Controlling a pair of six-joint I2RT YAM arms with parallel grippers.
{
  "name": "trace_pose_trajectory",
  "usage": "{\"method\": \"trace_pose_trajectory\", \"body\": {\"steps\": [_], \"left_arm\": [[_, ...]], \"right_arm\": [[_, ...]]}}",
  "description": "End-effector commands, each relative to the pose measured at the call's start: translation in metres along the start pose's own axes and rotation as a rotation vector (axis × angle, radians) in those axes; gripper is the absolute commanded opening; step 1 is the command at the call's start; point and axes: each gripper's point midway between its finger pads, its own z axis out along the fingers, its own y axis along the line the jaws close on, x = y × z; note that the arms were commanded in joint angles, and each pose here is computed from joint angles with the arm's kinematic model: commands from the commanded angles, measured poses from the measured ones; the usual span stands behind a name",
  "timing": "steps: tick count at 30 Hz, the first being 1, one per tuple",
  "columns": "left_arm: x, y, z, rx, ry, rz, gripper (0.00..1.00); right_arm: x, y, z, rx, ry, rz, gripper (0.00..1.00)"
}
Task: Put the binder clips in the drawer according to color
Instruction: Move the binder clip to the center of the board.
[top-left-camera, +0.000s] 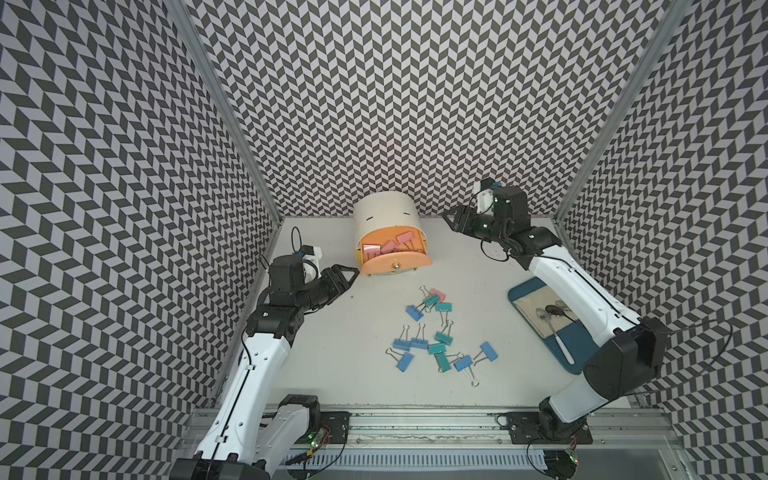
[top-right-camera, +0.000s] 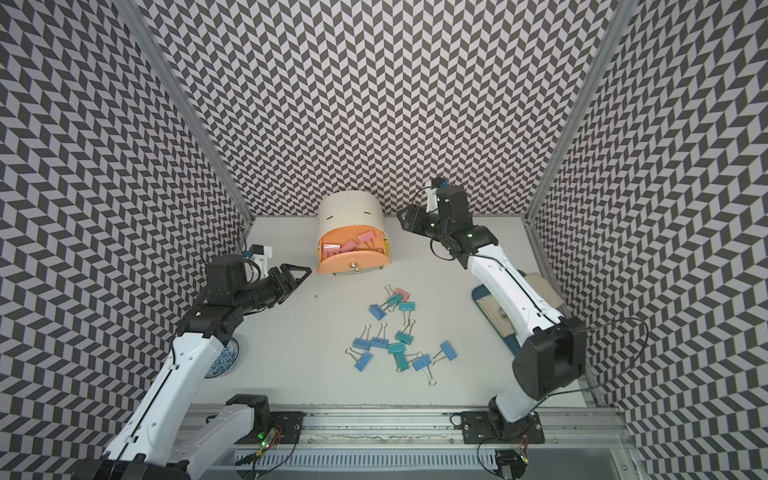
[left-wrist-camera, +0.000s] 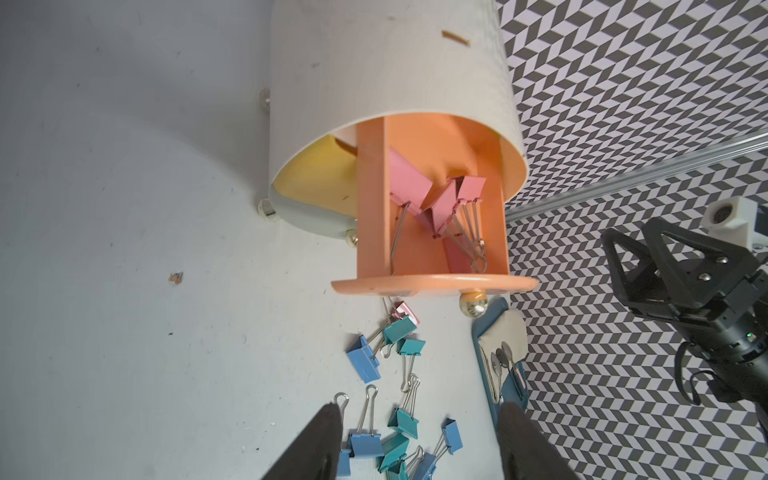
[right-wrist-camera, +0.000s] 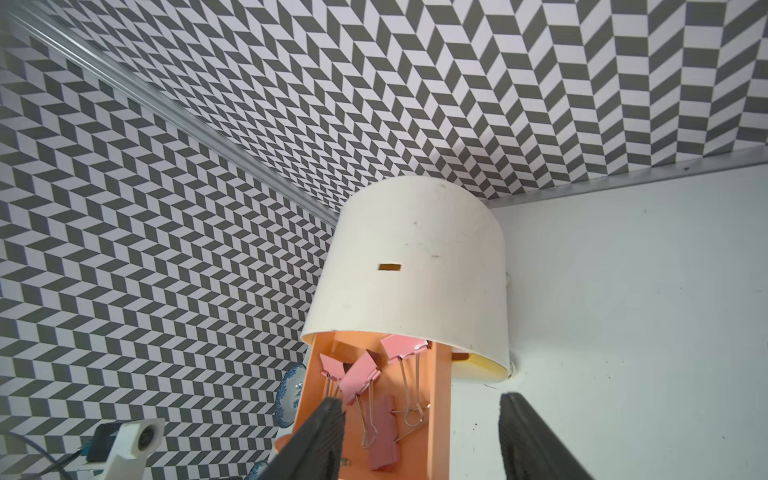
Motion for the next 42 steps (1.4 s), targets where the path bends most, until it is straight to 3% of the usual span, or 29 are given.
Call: {"method": "trace_pose_trajectory", "body": {"steps": [1, 13, 18, 24, 29, 30, 42], "left_arm": [[0.007, 0.011, -0.003, -0.016, -0.016, -0.017, 0.64], [0.036, 0.04, 0.002, -0.046, 0.029, -0.062, 0.64], [0.041, 0.045, 0.003, -0.051, 0.034, -0.071, 0.64], [0.045, 0.048, 0.003, -0.052, 0.04, -0.082, 0.64], [0.05, 0.052, 0.003, -0.054, 0.045, -0.091, 0.63], [0.05, 0.052, 0.003, -0.053, 0.046, -0.093, 0.63], [0.051, 0.052, 0.0, -0.059, 0.045, -0.089, 0.64]], "right_arm": [[-0.007, -0.004, -0.016, -0.031, -0.049, 0.009, 0.62], [0.055, -0.068, -0.012, 0.074, 0.067, 0.086, 0.56], [0.116, -0.084, 0.008, 0.008, 0.233, 0.177, 0.46], [0.167, -0.085, 0.028, -0.076, 0.327, 0.249, 0.41], [0.188, -0.083, 0.046, -0.077, 0.383, 0.245, 0.41], [0.191, -0.081, 0.048, -0.092, 0.398, 0.253, 0.31], [0.214, -0.099, 0.074, -0.055, 0.448, 0.265, 0.22]]}}
